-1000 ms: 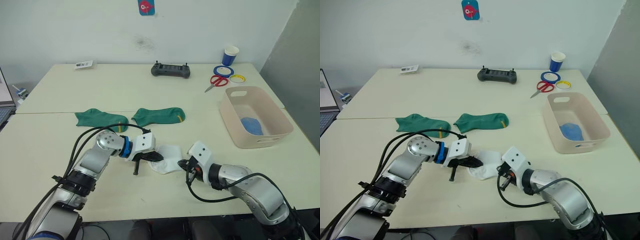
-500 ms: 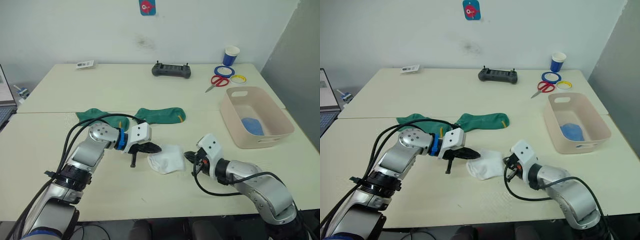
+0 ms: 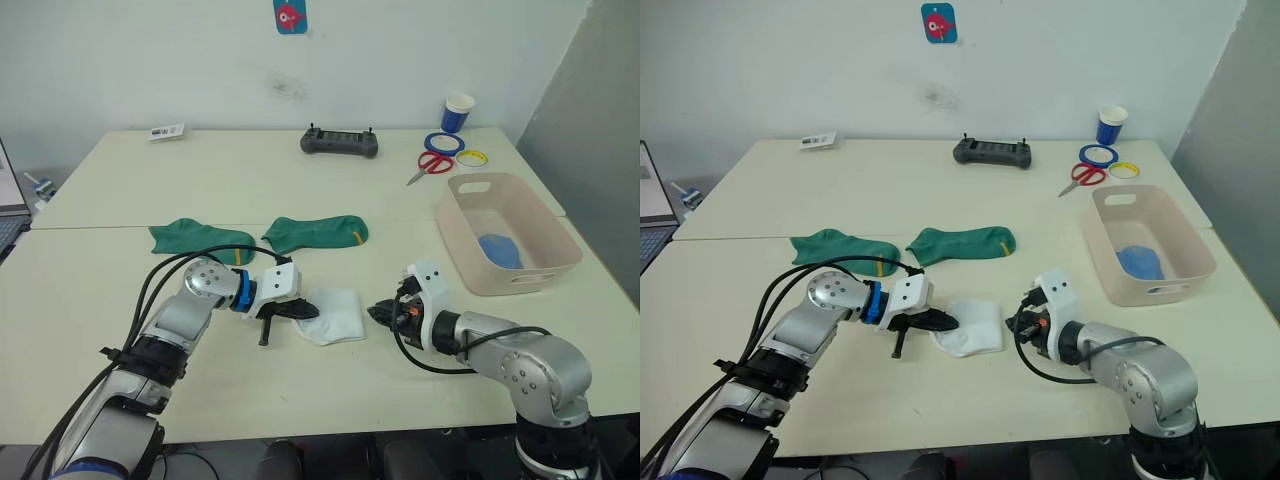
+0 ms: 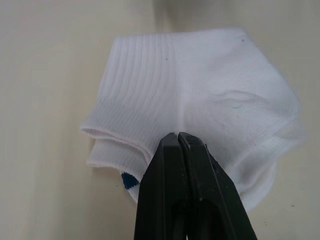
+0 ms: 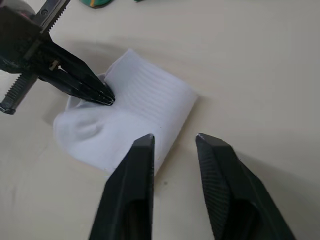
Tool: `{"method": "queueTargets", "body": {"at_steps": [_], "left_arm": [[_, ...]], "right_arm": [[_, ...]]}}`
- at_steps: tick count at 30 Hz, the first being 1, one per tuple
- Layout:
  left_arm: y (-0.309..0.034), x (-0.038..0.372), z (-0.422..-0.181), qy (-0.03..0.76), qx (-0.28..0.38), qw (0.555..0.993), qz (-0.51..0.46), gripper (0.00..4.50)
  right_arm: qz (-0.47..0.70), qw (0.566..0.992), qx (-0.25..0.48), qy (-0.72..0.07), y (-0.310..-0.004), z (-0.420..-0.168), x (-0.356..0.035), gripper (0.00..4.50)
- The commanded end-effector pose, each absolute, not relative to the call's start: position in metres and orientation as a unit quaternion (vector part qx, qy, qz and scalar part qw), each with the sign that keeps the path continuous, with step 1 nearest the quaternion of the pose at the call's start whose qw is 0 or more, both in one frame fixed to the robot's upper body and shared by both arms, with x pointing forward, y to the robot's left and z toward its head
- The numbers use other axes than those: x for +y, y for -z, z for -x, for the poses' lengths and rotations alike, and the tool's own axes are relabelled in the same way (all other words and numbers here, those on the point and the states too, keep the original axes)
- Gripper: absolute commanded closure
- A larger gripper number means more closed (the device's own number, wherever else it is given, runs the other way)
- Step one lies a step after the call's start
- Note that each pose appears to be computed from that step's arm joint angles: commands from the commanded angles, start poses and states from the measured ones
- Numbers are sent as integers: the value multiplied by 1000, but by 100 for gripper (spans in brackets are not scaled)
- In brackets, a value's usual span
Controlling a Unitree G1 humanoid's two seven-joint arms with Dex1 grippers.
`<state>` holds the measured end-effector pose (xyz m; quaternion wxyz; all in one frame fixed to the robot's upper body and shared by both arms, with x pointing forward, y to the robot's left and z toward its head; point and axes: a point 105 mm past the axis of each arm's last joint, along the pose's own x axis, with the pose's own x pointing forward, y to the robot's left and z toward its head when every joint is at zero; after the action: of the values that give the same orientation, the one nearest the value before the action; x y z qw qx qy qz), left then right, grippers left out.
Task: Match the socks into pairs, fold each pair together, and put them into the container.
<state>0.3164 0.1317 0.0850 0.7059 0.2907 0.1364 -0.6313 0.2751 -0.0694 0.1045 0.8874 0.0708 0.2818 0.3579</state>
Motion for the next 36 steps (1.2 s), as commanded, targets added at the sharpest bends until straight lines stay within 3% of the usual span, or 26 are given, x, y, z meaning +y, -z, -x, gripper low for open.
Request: {"method": "queueTargets", "body": {"at_steps": [1,4,13,29,32,36], "left_arm": [[-61,147,-301,627,193,699,-286,450],[-59,146,-296,628,195,698,-283,450],[-57,153,-298,621,203,699,-290,450],[-59,162,-305,610,209,704,-297,450],[-59,163,-305,609,209,705,-298,450],[-59,165,-305,606,210,707,-297,450]], "right_arm": [[-100,877,305,-357,-102,-278,-62,178],[-115,868,324,-357,-97,-280,-55,71],[-132,843,350,-387,-87,-283,-19,71],[-176,819,291,-461,-107,-286,15,71],[-174,822,286,-461,-107,-288,15,126],[-173,827,280,-456,-107,-291,12,269]]}}
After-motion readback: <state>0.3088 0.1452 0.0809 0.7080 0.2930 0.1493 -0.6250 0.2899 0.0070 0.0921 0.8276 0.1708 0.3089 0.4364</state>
